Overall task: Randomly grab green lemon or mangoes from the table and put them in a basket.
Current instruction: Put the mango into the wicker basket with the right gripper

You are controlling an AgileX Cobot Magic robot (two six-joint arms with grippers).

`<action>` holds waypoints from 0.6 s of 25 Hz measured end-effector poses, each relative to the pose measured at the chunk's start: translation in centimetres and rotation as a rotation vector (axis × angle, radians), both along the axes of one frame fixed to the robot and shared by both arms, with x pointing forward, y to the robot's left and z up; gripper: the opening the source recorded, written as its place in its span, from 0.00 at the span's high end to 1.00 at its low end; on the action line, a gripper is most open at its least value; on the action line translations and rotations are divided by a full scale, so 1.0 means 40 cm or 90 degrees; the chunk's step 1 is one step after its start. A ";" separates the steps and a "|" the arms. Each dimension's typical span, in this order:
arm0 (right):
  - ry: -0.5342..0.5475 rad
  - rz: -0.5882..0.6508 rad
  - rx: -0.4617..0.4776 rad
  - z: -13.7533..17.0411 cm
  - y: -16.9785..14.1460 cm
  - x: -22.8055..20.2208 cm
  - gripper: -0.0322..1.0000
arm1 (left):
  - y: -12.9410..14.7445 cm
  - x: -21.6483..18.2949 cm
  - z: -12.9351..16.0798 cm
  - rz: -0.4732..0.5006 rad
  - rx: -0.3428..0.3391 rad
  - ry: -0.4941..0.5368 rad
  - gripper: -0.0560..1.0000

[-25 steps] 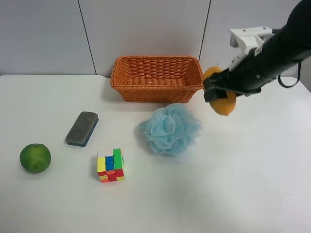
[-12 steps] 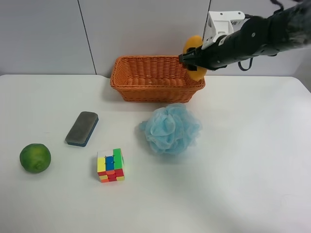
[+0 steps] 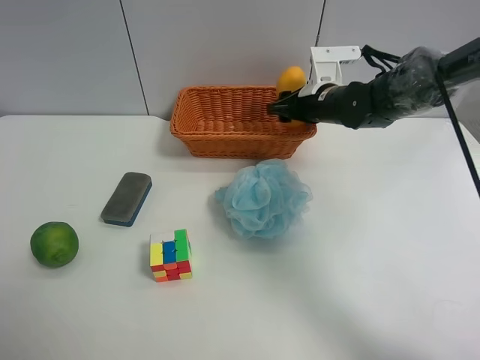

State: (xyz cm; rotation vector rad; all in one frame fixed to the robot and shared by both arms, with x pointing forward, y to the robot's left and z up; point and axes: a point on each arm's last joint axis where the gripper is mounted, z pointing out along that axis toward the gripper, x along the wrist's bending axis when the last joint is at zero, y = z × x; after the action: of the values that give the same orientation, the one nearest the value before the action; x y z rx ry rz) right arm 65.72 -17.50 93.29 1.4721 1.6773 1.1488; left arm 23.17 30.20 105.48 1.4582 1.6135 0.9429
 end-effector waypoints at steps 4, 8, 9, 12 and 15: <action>0.005 -0.001 -0.002 -0.016 0.000 0.002 0.35 | 0.000 0.000 0.000 0.000 0.000 0.000 0.09; 0.002 -0.001 -0.001 -0.015 0.000 0.003 0.35 | 0.000 0.000 0.000 0.000 0.000 0.000 0.09; 0.000 -0.002 -0.001 -0.014 0.000 0.003 0.35 | 0.000 0.000 0.000 0.000 0.000 0.000 0.09; 0.001 -0.003 0.003 -0.014 0.000 0.003 0.35 | 0.000 0.000 0.000 0.000 0.000 0.000 0.09; 0.005 -0.009 0.017 -0.014 0.002 0.002 0.35 | 0.000 0.000 0.000 0.000 0.000 0.000 0.09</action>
State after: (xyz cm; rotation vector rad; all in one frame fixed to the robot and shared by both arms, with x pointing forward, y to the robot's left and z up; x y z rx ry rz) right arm 65.81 -17.40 92.71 1.5043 1.6594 1.1642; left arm 23.17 30.20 105.48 1.4582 1.6135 0.9429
